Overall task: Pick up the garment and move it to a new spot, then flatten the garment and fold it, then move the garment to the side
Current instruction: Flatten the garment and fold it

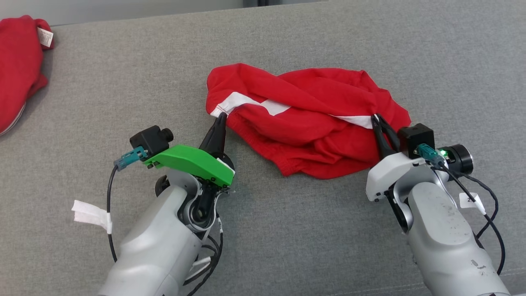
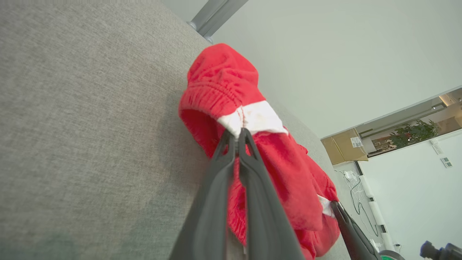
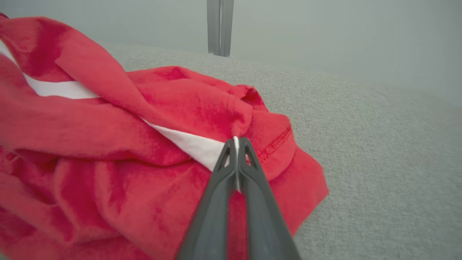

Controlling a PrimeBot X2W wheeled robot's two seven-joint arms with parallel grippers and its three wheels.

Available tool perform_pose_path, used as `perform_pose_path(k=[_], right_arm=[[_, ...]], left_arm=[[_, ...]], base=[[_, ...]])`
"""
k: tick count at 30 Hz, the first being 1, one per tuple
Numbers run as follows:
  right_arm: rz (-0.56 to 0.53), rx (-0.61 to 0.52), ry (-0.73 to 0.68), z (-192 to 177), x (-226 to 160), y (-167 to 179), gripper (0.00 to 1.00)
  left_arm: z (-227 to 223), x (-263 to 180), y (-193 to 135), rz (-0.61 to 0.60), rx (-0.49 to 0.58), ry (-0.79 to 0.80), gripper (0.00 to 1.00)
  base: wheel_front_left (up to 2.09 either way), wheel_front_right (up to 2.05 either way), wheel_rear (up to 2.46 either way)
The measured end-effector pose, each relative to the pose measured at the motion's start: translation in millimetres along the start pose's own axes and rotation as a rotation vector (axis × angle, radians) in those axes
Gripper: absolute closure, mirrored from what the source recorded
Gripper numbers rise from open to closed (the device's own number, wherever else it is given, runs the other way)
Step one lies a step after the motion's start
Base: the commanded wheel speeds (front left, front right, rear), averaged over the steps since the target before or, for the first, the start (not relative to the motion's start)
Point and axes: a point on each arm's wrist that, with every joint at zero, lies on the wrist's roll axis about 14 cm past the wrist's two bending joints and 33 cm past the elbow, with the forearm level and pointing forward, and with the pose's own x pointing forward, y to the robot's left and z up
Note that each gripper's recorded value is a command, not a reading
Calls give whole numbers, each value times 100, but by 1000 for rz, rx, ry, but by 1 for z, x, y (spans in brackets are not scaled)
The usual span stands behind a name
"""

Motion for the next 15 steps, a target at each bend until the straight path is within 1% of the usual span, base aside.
perform_pose_path(k=[3, 8, 11, 15], right_arm=[[-13, 24, -39, 13, -3, -3, 100], [-42, 64, -153, 49, -11, -11, 100], [-54, 84, -281, 90, -21, -18, 100], [-74, 56, -446, 142, -48, -33, 100]], left_arm=[[6, -2, -6, -20, 22, -13, 100], [30, -8, -22, -82, 119, -62, 100], [49, -13, -44, -152, 176, -102, 100], [85, -28, -85, -275, 292, -183, 100]], base=[[0, 0, 0], [0, 0, 0], [0, 0, 0], [0, 0, 0]])
